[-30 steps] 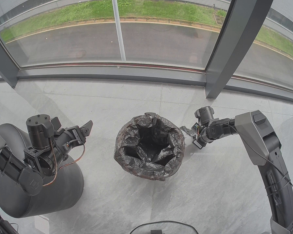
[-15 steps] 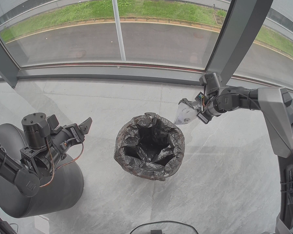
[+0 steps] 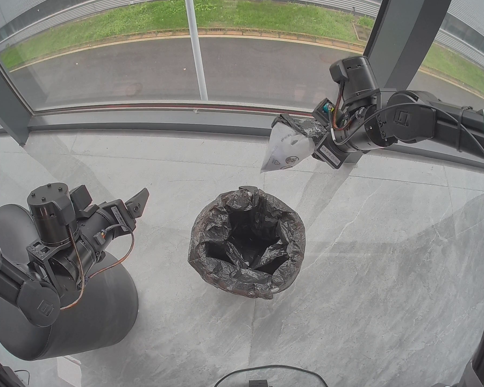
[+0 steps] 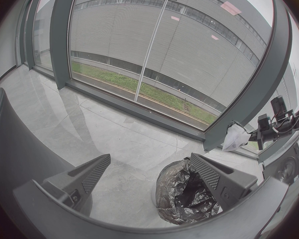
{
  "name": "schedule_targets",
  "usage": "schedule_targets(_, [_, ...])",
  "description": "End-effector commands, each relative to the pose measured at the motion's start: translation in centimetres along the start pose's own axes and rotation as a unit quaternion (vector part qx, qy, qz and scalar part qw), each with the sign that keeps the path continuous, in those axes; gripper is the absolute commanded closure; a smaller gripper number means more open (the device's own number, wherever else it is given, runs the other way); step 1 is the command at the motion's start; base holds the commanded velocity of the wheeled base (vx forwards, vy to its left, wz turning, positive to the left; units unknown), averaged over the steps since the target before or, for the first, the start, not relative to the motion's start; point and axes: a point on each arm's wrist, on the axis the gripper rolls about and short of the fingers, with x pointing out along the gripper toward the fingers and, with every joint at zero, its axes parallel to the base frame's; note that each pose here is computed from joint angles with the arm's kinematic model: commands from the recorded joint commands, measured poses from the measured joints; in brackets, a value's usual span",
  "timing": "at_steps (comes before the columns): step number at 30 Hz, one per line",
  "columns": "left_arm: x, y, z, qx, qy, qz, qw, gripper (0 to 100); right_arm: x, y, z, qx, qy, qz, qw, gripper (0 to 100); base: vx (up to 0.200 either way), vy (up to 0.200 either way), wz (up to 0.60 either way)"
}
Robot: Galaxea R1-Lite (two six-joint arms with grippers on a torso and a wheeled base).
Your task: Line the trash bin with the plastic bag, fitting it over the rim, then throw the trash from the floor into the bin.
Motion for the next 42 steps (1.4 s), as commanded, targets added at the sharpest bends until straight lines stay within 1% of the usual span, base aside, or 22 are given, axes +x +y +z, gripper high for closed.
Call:
schedule_targets(1, [-0.1,0.0,0.2,0.0,-0.003,-0.001,1.0,0,-5.2,2.1,2.8,-0.022,-0.045,0.033,0.9982,100,0.0,0.0,0.0])
schedule_targets(2, [-0.1,0.0,0.2,0.0,-0.003,-0.001,1.0,0,-5.2,2.1,2.8,-0.022,-0.045,0.033,0.9982,100,0.0,0.0,0.0])
schedule_targets(3, [-0.1,-0.1,0.2,-0.001,-0.004,-0.001,1.0,0,-5.6,3.3,2.9,-0.033,-0.036,0.053,0.9974,100,0.0,0.0,0.0])
schedule_targets(7, [-0.3,-0.1,0.4,-0.002,-0.009,-0.003,1.0,0,-5.6,5.4,2.8,-0.057,-0.012,0.086,0.9946,100,0.0,0.0,0.0])
schedule_targets(10, [-0.5,-0.1,0.6,-0.003,-0.015,-0.005,0.9999,0,-5.1,7.5,2.5,-0.082,0.018,0.116,0.9897,100,0.0,0.0,0.0])
schedule_targets(11, [-0.5,-0.1,0.6,-0.003,-0.015,-0.005,0.9999,0,-5.1,7.5,2.5,-0.082,0.018,0.116,0.9897,100,0.0,0.0,0.0])
schedule_targets(12, [-0.5,-0.1,0.7,-0.003,-0.016,-0.005,0.9999,0,-4.4,8.6,1.8,-0.097,0.051,0.137,0.9844,100,0.0,0.0,0.0])
schedule_targets(13, [-0.5,-0.2,0.7,-0.003,-0.017,-0.006,0.9998,0,-4.3,8.8,1.7,-0.1,0.056,0.141,0.9835,100,0.0,0.0,0.0])
schedule_targets(14, [-0.5,-0.2,0.7,-0.003,-0.017,-0.006,0.9998,0,-3.6,9.9,1.3,-0.101,0.077,0.153,0.98,100,0.0,0.0,0.0])
schedule_targets(15, [-0.5,-0.2,0.7,-0.003,-0.017,-0.006,0.9998,0,-3.3,10.4,1.2,-0.098,0.085,0.157,0.979,100,0.0,0.0,0.0])
schedule_targets(18, [-0.5,-0.1,0.6,-0.002,-0.014,-0.005,0.9999,0,-2.1,11.5,0.7,-0.077,0.108,0.162,0.9778,100,0.0,0.0,0.0])
schedule_targets(20, [-0.5,-0.1,0.5,-0.003,-0.013,-0.005,0.9999,0,-1.5,11.9,0.3,-0.051,0.129,0.163,0.9768,100,0.0,0.0,0.0])
schedule_targets(23, [-0.4,-0.1,0.4,-0.002,-0.011,-0.004,0.9999,0,-1.0,11.9,-0.6,-0.015,0.168,0.164,0.9721,100,0.0,0.0,0.0])
schedule_targets(24, [-0.4,-0.1,0.4,-0.001,-0.011,-0.004,0.9999,0,-1.0,11.9,-0.7,-0.012,0.169,0.163,0.972,100,0.0,0.0,0.0])
schedule_targets(25, [-0.3,0.0,0.2,-0.001,-0.008,-0.003,1.0,0,-0.3,12.1,-0.9,0.012,0.178,0.16,0.9709,100,0.0,0.0,0.0])
schedule_targets(29, [-0.2,0.0,0.1,-0.001,-0.004,-0.002,1.0,0,0.9,12.6,-0.6,0.061,0.16,0.149,0.974,100,0.0,0.0,0.0])
schedule_targets(31, [-0.1,0.0,0.0,0.0,-0.003,-0.002,1.0,0,1.4,12.9,-0.5,0.072,0.154,0.146,0.9747,100,0.0,0.0,0.0])
schedule_targets(32, [-0.1,0.0,-0.1,0.0,-0.002,-0.001,1.0,0,1.9,13.3,-0.2,0.092,0.139,0.14,0.976,100,0.0,0.0,0.0])
schedule_targets(34, [0.0,0.0,-0.2,0.0,-0.001,-0.002,1.0,0,2.2,13.8,0.2,0.108,0.125,0.138,0.9765,100,0.0,0.0,0.0])
schedule_targets(36, [0.1,0.1,-0.3,0.001,0.002,-0.001,1.0,0,2.5,14.6,0.4,0.118,0.119,0.138,0.9762,100,0.0,0.0,0.0])
schedule_targets(38, [0.1,0.1,-0.3,0.001,0.003,0.0,1.0,0,2.5,14.9,0.5,0.123,0.115,0.137,0.9761,100,0.0,0.0,0.0])
schedule_targets(42, [0.1,0.1,-0.4,0.001,0.004,0.0,1.0,0,2.3,15.8,0.8,0.15,0.118,0.138,0.972,100,0.0,0.0,0.0])
